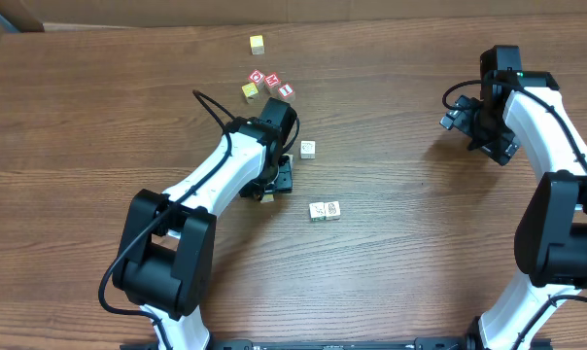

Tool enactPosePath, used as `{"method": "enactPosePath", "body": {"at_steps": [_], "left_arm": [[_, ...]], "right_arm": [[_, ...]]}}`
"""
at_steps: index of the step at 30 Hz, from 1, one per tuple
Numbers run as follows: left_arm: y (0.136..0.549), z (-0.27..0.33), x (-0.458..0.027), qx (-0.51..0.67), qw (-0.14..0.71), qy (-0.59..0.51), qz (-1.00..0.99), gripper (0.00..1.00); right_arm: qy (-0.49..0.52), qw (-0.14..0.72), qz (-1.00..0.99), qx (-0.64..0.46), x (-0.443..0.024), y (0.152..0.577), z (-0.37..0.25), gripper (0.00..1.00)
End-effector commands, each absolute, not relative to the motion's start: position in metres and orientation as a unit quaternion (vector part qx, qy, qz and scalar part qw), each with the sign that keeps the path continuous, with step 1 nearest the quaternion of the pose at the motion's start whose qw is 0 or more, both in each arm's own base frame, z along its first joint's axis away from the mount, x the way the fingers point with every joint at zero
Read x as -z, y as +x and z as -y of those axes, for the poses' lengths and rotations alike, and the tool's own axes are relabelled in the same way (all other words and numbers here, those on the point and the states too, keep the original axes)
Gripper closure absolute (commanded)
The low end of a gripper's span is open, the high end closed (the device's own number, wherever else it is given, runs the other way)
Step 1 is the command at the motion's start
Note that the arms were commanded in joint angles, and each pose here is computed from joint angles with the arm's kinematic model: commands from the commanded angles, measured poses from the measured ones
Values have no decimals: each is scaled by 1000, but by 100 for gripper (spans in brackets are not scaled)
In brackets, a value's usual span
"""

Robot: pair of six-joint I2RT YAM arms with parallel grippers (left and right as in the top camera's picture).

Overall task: Flip 5 blocks
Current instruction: 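Lower the left gripper and grasp the yellow-edged G block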

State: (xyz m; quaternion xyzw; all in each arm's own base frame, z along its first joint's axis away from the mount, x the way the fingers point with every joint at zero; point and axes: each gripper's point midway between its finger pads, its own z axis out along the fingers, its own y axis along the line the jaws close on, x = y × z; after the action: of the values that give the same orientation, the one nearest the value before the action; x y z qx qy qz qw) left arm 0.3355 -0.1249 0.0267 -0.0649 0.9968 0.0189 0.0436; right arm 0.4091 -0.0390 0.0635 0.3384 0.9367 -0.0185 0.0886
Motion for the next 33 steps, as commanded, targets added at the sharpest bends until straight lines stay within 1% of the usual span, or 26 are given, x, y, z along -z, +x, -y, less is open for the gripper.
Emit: {"method": "enactPosePath", "body": {"at_steps": [1,4,10,13,19,23,24,27,33], "left_arm": [[339,117,-28,-36,53,-87,-994,45],[335,118,-25,-35,46,-84,-995,48],[327,118,-17,-42,40,-78,-995,51],[328,117,-17,-41,42,-79,-995,58],[328,118,-17,-40,42,-67,-996,57],[331,123,-17,-28,44,-46,-998,59],[331,124,-17,-25,44,-43,-998,61],[333,125,-17,-23,47,-39,-998,71],[333,127,-24,-14,52,-38,-998,70]], "right_arm": [[343,102,-933,22,-73,409,44,0],[343,102,-934,22,-73,409,44,0],[343,102,-933,22,-73,409,44,0],[343,102,-933,22,-73,409,44,0],[343,102,-933,22,-73,409,44,0],[343,102,-934,22,-73,409,44,0],[343,102,-934,22,-73,409,44,0],[343,102,-934,22,-73,409,44,0],[343,102,-933,22,-73,409,44,0]]}}
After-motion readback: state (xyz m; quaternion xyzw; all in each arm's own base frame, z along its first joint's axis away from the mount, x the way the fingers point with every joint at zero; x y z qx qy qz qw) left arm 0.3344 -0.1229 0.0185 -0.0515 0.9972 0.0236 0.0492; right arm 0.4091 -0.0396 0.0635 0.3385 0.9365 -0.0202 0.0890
